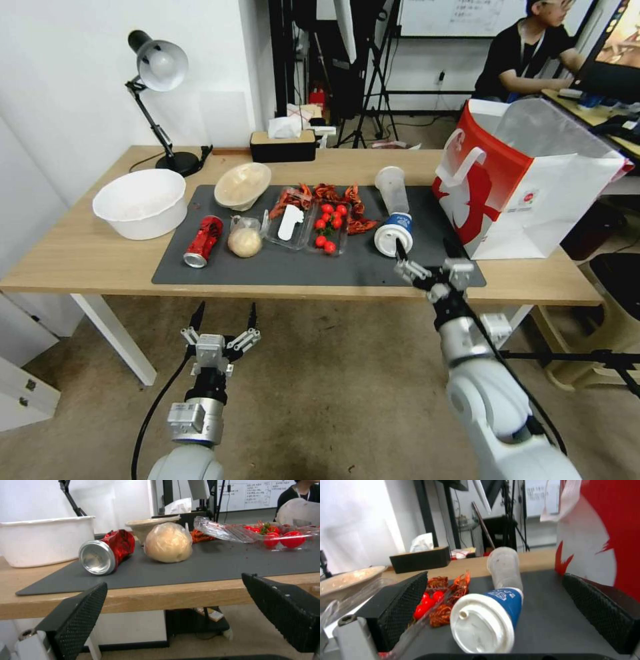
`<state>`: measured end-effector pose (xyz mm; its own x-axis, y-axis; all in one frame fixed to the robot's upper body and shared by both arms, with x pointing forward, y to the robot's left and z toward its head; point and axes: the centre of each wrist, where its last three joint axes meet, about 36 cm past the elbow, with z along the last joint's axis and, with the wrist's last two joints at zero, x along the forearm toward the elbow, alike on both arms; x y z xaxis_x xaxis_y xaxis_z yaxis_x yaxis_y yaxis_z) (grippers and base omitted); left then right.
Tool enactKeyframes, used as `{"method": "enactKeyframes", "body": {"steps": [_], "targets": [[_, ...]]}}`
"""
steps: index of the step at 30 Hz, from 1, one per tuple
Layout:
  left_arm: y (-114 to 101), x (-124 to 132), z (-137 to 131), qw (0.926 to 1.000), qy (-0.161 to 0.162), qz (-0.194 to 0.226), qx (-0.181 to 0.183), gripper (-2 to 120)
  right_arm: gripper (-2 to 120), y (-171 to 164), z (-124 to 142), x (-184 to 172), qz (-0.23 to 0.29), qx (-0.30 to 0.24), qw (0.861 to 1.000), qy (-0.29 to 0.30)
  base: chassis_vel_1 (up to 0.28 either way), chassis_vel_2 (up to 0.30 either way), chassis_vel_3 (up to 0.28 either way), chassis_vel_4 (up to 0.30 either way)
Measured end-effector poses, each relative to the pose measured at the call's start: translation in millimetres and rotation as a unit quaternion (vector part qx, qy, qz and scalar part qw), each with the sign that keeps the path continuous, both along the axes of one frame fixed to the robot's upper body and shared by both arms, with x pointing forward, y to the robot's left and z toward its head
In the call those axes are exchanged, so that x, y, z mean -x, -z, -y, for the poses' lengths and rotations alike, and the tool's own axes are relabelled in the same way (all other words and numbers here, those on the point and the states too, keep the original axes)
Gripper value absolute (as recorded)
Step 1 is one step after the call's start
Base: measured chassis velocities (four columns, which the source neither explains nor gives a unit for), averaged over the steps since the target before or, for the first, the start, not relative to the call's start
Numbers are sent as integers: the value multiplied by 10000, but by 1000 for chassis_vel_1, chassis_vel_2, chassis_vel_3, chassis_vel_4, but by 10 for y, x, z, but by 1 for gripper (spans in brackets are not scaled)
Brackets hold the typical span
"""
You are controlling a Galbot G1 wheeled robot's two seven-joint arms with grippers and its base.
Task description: Pick up the trash from the table and place it into the takeout bag.
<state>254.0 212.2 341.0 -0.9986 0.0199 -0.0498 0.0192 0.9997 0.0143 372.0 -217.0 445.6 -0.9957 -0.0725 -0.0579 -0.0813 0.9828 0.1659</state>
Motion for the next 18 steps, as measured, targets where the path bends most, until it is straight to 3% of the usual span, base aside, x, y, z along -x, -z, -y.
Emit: {"method": "enactKeyframes", "body": {"steps": [7,12,18], "targets": [[15,-69,-5,10000,1,-51,41,100,100,-103,-44,-366,-111,-13,9997,238,0,0,0,0],[35,-83,-55,9999,-61,-79,33,100,100,-233,-317,-687,-554,215,9964,609,0,0,0,0],[63,-75,-68,9999,-80,-114,26,100,100,-259,-580,-785,-1019,311,9920,679,0,0,0,0]]}}
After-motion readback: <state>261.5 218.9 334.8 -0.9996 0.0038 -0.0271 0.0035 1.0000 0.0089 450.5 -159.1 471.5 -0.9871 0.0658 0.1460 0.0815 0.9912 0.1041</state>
